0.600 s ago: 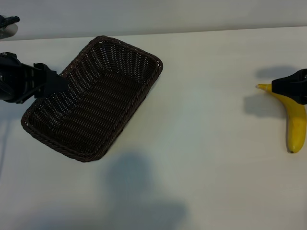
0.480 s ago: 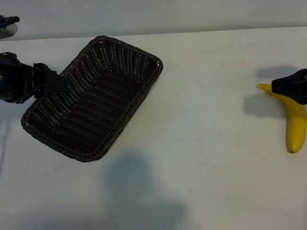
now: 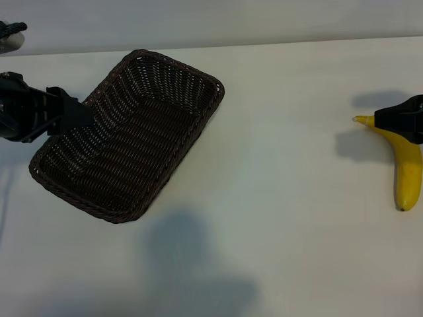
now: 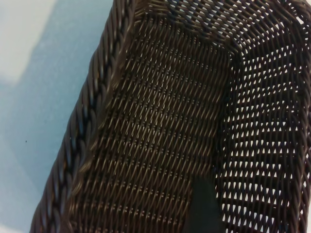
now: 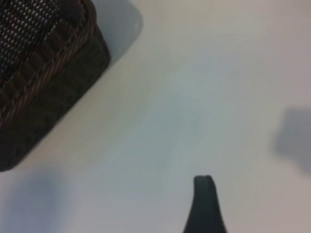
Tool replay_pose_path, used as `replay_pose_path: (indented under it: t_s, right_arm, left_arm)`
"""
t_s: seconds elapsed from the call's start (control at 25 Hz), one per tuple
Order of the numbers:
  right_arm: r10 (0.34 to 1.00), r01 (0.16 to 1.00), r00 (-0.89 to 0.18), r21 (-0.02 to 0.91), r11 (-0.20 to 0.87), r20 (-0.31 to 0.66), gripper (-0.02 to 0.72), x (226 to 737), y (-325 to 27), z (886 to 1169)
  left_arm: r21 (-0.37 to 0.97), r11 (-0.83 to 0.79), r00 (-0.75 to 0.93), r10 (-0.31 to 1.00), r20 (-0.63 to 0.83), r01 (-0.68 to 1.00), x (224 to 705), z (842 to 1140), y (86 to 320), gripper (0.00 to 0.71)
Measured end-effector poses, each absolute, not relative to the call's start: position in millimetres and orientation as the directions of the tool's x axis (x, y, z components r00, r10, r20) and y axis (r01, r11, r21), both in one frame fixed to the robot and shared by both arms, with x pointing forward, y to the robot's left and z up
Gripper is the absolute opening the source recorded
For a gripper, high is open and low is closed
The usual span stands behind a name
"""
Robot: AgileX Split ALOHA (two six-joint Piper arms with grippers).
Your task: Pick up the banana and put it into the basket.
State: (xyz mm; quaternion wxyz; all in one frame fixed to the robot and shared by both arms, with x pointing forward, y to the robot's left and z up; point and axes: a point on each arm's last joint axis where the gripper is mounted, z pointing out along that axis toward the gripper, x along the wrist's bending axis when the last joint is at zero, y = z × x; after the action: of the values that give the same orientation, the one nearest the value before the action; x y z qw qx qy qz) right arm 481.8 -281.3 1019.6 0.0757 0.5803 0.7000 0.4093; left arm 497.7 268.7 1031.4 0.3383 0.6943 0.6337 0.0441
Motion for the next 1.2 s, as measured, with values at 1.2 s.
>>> replay_pose_path:
  t_s: [1.2]
  right_arm:
    - [0.874, 0.751, -0.315, 0.660, -0.009, 0.370, 0.540, 481.7, -281.2, 1019.6]
  left_arm:
    - [0.148, 0.329, -0.220, 0.844, -0.490, 0.933, 479.2, 1023.2, 267.8, 0.560]
